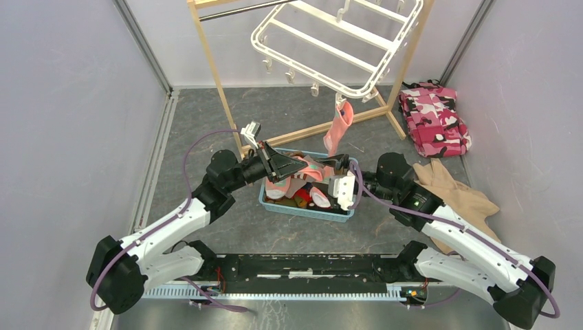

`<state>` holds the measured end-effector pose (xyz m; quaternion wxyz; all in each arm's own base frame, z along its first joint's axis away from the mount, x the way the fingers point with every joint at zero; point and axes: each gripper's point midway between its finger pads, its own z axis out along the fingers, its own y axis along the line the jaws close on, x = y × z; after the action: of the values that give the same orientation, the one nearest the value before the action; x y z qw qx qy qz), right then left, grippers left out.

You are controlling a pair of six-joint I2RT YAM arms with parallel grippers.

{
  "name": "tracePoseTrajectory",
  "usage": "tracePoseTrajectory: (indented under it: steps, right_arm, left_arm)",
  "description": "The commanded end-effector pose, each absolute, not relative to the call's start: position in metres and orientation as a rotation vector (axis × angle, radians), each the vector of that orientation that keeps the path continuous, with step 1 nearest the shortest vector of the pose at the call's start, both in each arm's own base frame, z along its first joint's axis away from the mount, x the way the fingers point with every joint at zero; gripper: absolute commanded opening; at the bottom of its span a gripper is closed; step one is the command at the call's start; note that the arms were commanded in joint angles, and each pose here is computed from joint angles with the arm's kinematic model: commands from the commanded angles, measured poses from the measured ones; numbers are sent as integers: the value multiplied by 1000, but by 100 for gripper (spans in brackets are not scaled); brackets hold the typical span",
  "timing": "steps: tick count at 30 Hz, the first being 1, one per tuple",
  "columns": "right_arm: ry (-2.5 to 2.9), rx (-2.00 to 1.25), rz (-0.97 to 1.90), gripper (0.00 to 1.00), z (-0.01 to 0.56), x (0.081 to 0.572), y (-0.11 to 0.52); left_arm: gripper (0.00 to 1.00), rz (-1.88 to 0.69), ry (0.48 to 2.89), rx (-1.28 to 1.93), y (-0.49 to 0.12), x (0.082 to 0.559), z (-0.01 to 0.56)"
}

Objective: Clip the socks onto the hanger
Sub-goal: Pick up the sock from the bin.

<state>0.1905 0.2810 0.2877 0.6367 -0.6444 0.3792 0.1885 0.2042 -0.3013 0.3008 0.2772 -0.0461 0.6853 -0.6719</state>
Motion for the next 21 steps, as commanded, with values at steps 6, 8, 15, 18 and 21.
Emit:
tracePoseTrajectory:
  steps: [6,8,15,18,21]
  right_arm:
    - [823,-1421,369,42,310,200,284]
    - [824,-1418,365,34,311,201,285]
    - [849,-1392,349,6,317,205,281]
    - [870,-1377,376,1,323,204,279]
    - [903,-1399,440,0,322,200,276]
  left_arm:
    - [2,-1911,1753,-86,-301,196,327]
    - [2,-1912,1755,-91,-301,196,326]
    - [16,-1881,1756,-97,-297,201,322]
    - [36,-1838,1678,-17,-290,200,330]
    - [64,-1728,1573,104,-278,197,344]
